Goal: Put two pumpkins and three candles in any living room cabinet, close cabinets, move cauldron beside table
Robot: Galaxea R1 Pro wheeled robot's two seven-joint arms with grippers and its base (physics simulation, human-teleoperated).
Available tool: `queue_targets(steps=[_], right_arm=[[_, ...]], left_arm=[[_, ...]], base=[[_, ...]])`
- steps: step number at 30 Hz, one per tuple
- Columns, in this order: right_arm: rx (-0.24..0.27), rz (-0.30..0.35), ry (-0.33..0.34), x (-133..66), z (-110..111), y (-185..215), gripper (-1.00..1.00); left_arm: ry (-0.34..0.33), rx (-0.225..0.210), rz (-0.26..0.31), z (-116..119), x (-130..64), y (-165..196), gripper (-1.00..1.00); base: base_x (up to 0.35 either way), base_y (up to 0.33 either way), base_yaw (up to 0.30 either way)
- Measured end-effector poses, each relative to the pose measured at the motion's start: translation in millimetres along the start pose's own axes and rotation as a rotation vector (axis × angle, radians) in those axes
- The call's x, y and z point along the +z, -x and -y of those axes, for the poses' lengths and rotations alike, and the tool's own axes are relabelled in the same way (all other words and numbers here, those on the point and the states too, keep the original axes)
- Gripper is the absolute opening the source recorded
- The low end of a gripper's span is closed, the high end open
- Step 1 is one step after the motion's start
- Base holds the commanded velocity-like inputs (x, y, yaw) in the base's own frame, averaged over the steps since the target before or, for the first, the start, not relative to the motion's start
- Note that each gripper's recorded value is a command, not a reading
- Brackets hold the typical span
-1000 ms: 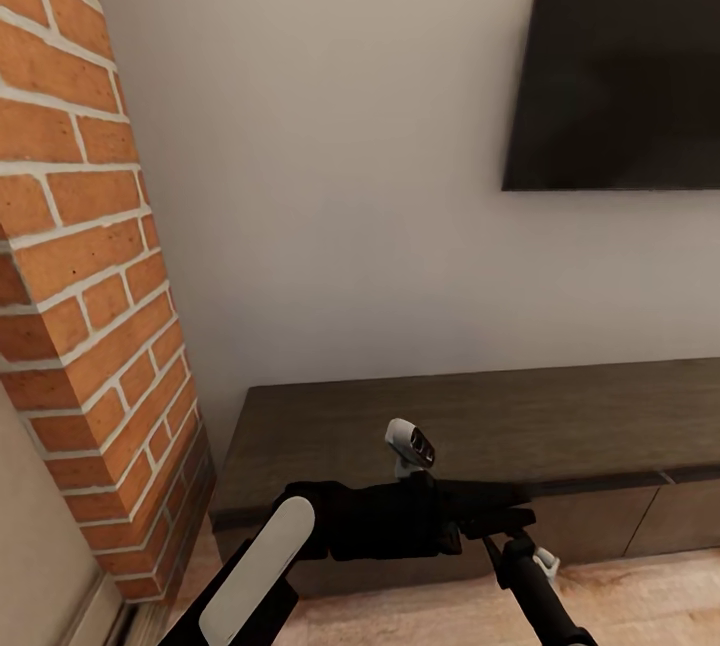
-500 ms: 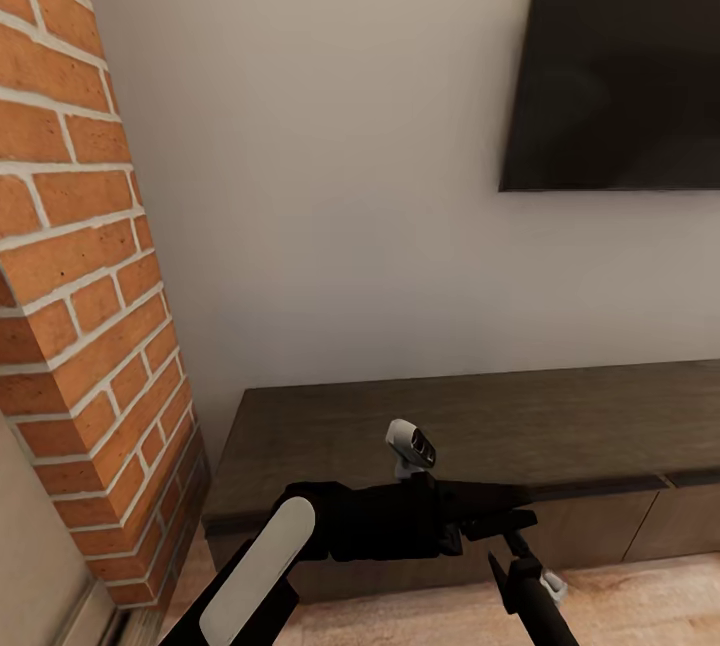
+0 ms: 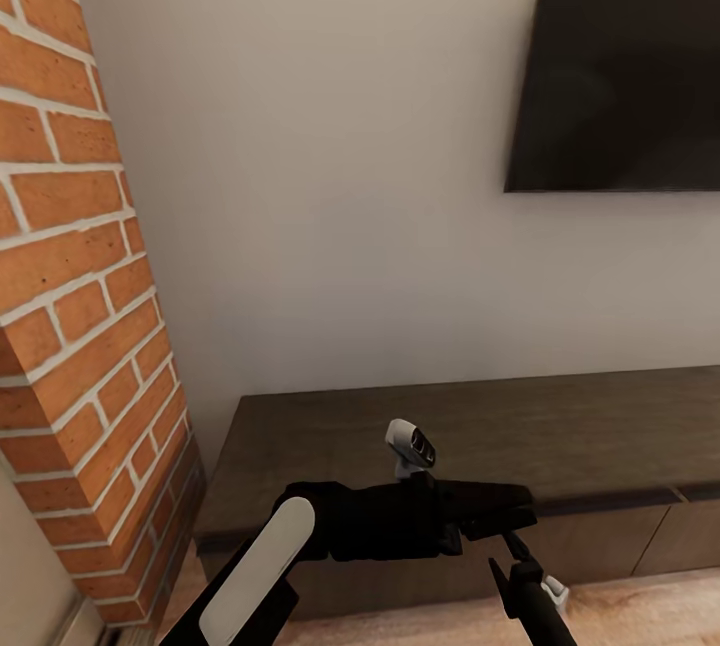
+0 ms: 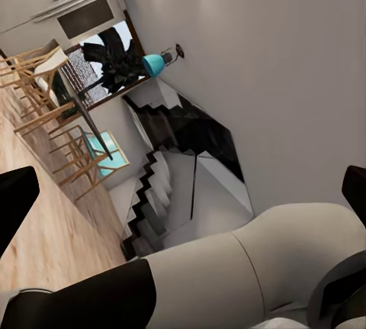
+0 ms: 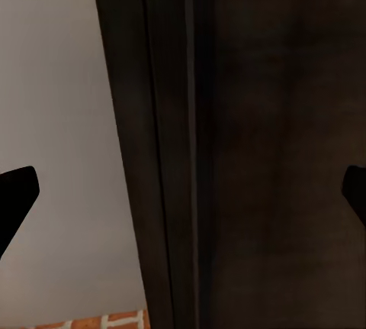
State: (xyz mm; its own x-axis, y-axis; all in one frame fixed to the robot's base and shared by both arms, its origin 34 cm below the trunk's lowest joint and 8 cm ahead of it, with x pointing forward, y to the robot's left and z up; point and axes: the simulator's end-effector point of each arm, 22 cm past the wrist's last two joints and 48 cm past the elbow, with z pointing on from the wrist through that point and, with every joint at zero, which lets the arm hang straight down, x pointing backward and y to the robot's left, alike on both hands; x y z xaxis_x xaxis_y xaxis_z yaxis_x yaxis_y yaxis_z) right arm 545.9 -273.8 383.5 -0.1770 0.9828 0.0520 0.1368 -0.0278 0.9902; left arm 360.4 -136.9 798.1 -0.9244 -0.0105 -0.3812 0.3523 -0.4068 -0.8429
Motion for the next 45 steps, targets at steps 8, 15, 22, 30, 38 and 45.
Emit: queue_targets(steps=[8, 15, 22, 30, 38, 45], right_arm=[[0.000, 0.000, 0.002, 0.0, -0.5, 0.0, 1.00], [0.000, 0.000, 0.002, 0.0, -0.5, 0.0, 1.00], [-0.001, 0.001, 0.002, 0.0, -0.5, 0.1, 1.00], [-0.002, 0.000, 0.003, 0.0, -0.7, 0.0, 1.00], [0.001, -0.001, -0.008, -0.7, 6.2, -0.3, 1.00], [0.001, -0.004, -0.014, -1.0, 10.6, -0.9, 1.00]], left_arm=[[0.000, 0.000, 0.000, 0.1, 0.1, 0.1, 1.00], [0.000, 0.000, 0.000, 0.0, 0.0, 0.2, 1.00], [0.000, 0.000, 0.000, 0.0, -0.2, 0.1, 1.00], [-0.002, 0.000, 0.000, 0.4, 0.1, 0.1, 1.00], [-0.002, -0.015, 0.006, -5.5, -2.1, 2.1, 1.00], [-0.002, -0.026, 0.011, -9.9, -4.1, 3.8, 1.00]], base=[[0.022, 0.000, 0.000], [0.030, 0.000, 0.000], [0.063, 0.000, 0.000], [0.006, 0.000, 0.000], [0.000, 0.000, 0.000], [0.000, 0.000, 0.000]])
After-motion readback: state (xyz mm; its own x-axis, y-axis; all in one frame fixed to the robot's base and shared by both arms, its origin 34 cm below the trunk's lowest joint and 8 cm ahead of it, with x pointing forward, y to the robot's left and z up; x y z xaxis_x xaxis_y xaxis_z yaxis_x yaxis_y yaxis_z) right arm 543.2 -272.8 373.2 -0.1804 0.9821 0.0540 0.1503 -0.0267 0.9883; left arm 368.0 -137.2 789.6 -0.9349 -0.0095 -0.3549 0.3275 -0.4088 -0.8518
